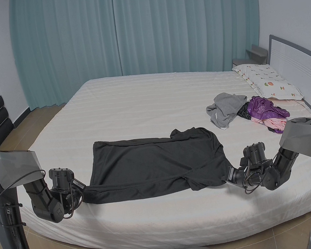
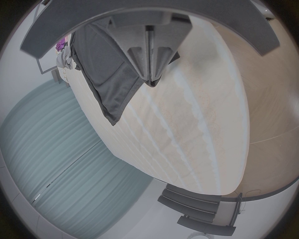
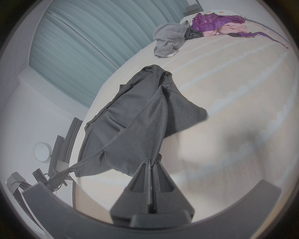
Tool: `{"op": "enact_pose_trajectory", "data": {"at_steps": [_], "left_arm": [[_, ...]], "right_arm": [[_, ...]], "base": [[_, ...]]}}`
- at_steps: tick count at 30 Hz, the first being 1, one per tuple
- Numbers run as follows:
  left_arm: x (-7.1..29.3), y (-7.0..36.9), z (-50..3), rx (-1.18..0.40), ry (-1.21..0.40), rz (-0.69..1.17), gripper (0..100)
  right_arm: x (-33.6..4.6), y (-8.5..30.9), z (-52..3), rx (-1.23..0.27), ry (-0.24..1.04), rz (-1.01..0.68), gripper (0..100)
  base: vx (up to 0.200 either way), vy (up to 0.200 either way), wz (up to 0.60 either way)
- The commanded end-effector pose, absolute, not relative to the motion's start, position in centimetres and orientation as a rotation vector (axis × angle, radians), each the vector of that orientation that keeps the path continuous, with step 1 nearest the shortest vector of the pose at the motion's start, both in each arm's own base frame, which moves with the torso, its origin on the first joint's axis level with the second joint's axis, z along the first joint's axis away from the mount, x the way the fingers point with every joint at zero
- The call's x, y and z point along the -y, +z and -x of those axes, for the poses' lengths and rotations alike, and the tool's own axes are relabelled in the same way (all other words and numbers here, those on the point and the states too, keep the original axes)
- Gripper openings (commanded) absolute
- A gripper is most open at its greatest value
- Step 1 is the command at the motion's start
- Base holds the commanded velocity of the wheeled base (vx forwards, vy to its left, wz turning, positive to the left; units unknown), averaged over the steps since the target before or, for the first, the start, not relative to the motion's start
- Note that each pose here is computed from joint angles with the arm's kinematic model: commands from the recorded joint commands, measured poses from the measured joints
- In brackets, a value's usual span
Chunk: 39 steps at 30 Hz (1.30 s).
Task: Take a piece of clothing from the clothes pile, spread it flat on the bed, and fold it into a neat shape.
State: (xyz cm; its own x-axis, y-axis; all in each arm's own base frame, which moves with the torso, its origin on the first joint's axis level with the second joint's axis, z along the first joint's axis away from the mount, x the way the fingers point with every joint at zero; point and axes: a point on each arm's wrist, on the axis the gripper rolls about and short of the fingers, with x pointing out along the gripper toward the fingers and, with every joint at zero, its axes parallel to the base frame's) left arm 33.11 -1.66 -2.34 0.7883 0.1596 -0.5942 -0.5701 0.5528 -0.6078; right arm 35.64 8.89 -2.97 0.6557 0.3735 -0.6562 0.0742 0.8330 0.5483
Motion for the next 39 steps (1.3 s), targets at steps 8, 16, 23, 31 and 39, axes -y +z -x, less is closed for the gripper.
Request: {"op": "enact_pose_trajectory", "data": {"at_steps": [8,16,23,31,39], "left_arm": [[1.8,-0.6,-30.4,-0.547,0.428,0.813,0],[2.4,-0.8,-28.6,-0.613,0.400,0.720,0],[3.0,-0.7,-27.1,-0.658,0.369,0.654,0],[3.2,-1.0,-26.9,-0.679,0.365,0.637,0],[3.3,-1.1,-26.8,-0.687,0.361,0.630,0]], "right_arm": [[-6.2,1.8,-28.0,-0.884,0.178,-0.615,0],[-5.3,3.1,-23.8,-0.911,0.169,-0.604,0],[-5.1,1.7,-22.5,-0.990,0.152,-0.573,0],[-5.0,0.1,-22.6,-1.041,0.151,-0.521,100],[-4.9,-2.9,-26.7,-0.971,0.136,-0.518,100]], "base": [[0.000,0.000,0.00],[0.000,0.000,0.00],[0.000,0.000,0.00],[0.000,0.000,0.00],[0.000,0.000,0.00]]}}
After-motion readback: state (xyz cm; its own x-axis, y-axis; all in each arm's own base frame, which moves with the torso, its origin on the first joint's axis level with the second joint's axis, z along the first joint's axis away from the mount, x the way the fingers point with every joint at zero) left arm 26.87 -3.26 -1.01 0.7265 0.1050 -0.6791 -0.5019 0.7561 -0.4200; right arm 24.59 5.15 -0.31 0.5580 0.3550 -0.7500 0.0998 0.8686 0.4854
